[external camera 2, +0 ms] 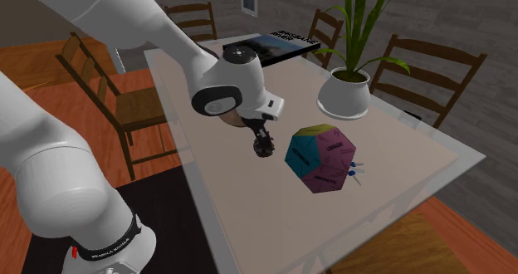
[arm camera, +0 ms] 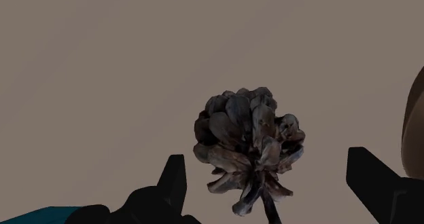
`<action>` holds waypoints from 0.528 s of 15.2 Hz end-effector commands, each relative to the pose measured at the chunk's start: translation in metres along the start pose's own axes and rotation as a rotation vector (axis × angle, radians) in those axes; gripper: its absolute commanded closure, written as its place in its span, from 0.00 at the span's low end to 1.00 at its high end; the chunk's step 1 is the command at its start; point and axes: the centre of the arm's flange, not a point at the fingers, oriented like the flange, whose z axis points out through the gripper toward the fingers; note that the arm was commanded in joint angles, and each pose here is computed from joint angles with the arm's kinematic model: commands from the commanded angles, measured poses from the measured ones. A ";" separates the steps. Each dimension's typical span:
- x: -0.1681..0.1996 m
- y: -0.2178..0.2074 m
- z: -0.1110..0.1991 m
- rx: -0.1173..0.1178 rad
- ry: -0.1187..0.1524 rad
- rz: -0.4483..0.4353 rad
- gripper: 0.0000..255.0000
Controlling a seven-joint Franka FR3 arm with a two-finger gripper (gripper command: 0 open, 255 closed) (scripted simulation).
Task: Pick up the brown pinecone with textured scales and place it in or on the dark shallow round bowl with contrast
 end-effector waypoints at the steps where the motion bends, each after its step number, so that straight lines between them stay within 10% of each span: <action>1: 0.000 0.001 0.011 0.000 0.001 0.000 0.00; 8: 0.000 0.001 0.020 0.000 0.001 0.000 0.00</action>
